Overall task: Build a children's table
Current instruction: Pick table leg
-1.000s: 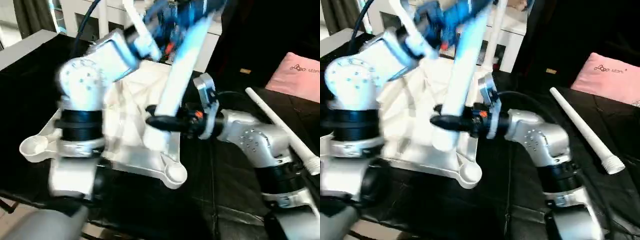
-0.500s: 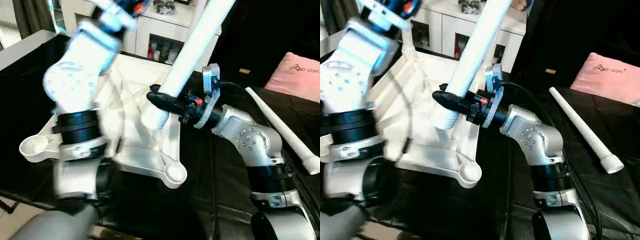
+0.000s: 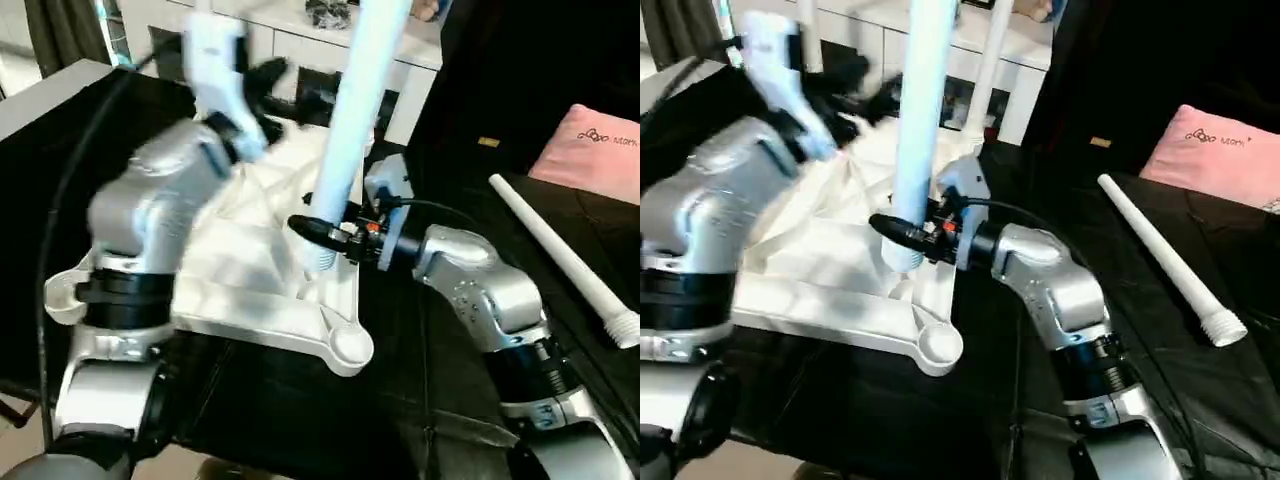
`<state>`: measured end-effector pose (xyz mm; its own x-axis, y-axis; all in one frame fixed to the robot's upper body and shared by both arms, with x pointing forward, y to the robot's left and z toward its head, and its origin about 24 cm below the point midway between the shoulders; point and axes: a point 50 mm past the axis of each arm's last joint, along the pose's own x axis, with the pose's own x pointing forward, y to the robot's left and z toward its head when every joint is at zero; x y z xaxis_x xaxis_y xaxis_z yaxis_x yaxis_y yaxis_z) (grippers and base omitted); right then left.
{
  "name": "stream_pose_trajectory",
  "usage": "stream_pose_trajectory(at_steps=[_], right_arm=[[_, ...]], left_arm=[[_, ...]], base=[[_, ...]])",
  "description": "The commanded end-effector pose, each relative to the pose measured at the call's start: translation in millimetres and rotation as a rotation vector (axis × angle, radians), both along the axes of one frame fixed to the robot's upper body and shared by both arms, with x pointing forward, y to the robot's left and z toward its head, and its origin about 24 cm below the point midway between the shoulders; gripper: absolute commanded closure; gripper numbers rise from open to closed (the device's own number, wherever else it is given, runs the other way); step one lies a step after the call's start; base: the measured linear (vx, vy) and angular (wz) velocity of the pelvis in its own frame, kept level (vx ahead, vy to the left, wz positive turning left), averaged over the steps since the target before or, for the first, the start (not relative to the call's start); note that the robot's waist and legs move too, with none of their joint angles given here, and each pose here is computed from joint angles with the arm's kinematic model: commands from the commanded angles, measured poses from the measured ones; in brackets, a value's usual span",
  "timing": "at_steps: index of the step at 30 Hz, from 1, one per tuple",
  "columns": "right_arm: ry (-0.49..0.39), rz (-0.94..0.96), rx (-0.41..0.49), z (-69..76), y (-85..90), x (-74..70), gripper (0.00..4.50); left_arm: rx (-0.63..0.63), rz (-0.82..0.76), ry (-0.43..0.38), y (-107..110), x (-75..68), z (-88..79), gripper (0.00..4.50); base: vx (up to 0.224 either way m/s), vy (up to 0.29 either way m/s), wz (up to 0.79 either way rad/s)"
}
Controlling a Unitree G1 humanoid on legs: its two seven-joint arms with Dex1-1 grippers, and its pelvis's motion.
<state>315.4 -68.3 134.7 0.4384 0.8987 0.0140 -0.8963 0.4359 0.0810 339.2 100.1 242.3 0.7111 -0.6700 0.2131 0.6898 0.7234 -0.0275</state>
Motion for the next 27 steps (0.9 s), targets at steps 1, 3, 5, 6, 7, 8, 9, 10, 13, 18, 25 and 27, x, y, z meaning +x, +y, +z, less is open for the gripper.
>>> stream_pose_trajectory(at_steps=[1, 3, 5, 6, 7, 8, 9, 10, 13, 18, 25, 27], right_arm=[[-0.016, -0.029, -0.029, -2.5, -3.3, 1.7, 2.57], [-0.021, -0.035, -0.04, -4.6, -3.3, 1.4, 2.57], [-0.025, -0.04, -0.052, -6.3, -3.3, 1.0, 2.57], [-0.025, -0.042, -0.054, -6.6, -3.3, 1.0, 2.57], [-0.025, -0.046, -0.056, -7.1, -3.4, 1.0, 2.57], [-0.027, -0.051, -0.057, -7.5, -3.3, 1.2, 2.57], [-0.028, -0.054, -0.058, -7.8, -3.2, 1.3, 2.57], [-0.029, -0.058, -0.058, -8.1, -3.2, 1.4, 2.57], [-0.028, -0.106, -0.049, -9.2, -5.2, 2.9, 2.57], [0.013, -0.26, 0.029, -12.9, -21.3, 2.7, 2.57], [0.056, -0.449, 0.084, -25.6, -46.0, -7.4, 2.57], [0.06, -0.484, 0.085, -28.3, -50.5, -11.8, 2.57]], left_arm=[[0.03, -0.089, -0.023, -16.6, -10.0, 1.5, 0.0], [0.039, -0.123, -0.032, -22.7, -14.5, 2.3, 0.0], [0.048, -0.148, -0.038, -27.0, -18.2, 3.0, 0.0], [0.052, -0.152, -0.041, -28.0, -19.1, 3.0, 0.0], [0.062, -0.159, -0.047, -29.6, -20.8, 3.1, 0.0], [0.067, -0.171, -0.052, -31.2, -22.9, 3.2, 0.0], [0.07, -0.18, -0.055, -32.3, -24.4, 3.3, 0.0], [0.074, -0.181, -0.059, -32.6, -25.3, 3.5, 0.0], [0.068, -0.14, -0.063, -26.9, -23.3, 3.1, 0.0], [0.065, -0.04, -0.018, -2.8, -20.1, -11.0, 0.0], [0.092, -0.031, 0.047, 21.5, -25.5, -41.1, 0.0], [0.123, -0.052, 0.063, 26.5, -29.4, -51.9, 0.0]], base=[[0.0, 0.0, 0.0], [0.0, 0.0, 0.0], [0.0, 0.0, 0.0], [0.0, 0.0, 0.0], [0.0, 0.0, 0.0], [0.0, 0.0, 0.0], [0.0, 0.0, 0.0], [0.0, 0.0, 0.0], [0.0, 0.0, 0.0], [0.0, 0.0, 0.0], [0.0, 0.0, 0.0], [0.0, 0.0, 0.0]])
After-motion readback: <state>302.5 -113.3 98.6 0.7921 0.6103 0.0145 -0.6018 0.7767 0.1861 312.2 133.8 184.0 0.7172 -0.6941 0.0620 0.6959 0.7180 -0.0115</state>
